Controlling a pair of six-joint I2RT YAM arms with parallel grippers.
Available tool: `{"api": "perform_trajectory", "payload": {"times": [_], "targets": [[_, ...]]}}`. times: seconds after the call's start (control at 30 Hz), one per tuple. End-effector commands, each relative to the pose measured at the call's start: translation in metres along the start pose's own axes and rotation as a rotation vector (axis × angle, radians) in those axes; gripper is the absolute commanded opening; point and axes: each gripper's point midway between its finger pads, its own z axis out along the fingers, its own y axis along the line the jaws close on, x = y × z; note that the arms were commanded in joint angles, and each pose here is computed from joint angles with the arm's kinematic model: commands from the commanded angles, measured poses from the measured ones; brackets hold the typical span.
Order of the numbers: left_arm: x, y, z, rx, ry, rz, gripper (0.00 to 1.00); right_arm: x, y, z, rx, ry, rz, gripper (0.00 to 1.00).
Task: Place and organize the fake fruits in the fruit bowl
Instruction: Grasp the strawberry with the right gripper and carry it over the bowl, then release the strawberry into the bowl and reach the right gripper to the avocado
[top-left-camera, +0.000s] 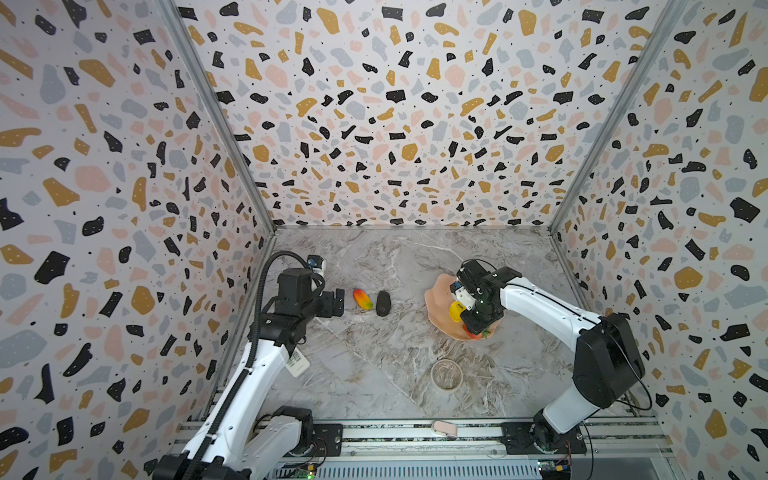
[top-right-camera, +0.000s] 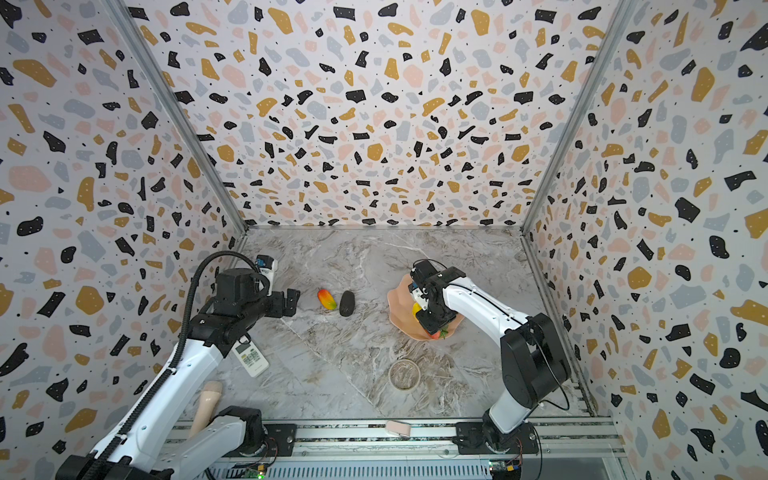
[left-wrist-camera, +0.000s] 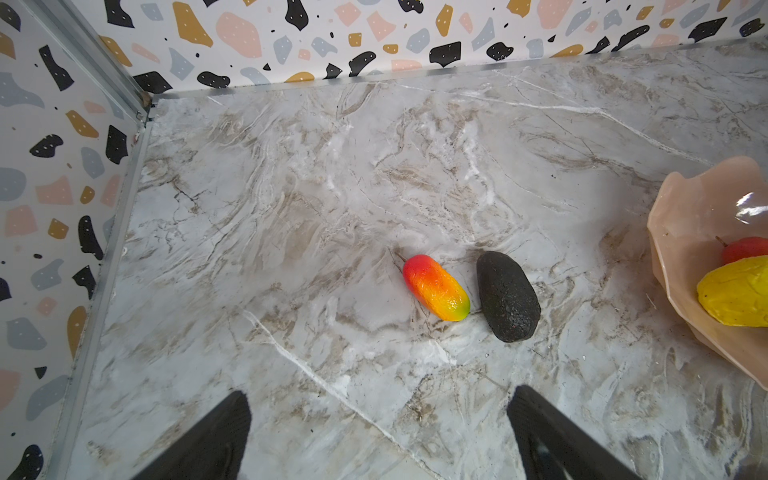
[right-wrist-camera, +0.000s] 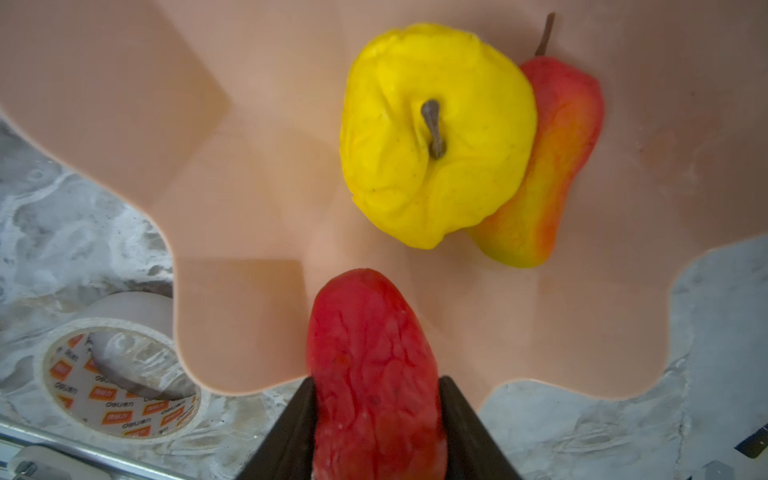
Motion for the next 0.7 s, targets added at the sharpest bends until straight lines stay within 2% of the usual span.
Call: {"api": "perform_trajectory", "payload": {"times": [0.0, 0.2, 0.37, 0.67], "targets": [[-0.008, -0.001, -0.003, 0.007, -0.04, 0.016, 1.0, 0.0, -0.007, -0.004, 0.031, 0.009, 0.017, 0.49], [-0.008, -0.001, -0.003, 0.007, -0.038, 0.016, 1.0, -0.005, -0.013, -0.003, 0.059, 0.002, 0.022, 0.59], [-0.008, -0.001, -0.003, 0.007, -0.039, 0.016, 1.0, -0.015, -0.019, -0.011, 0.09, -0.032, 0.033, 0.72], [-0.008, -0.001, -0.002, 0.007, -0.036, 0.016, 1.0, -0.037, -0.018, -0.056, 0.139, -0.155, 0.012, 0.91]]}}
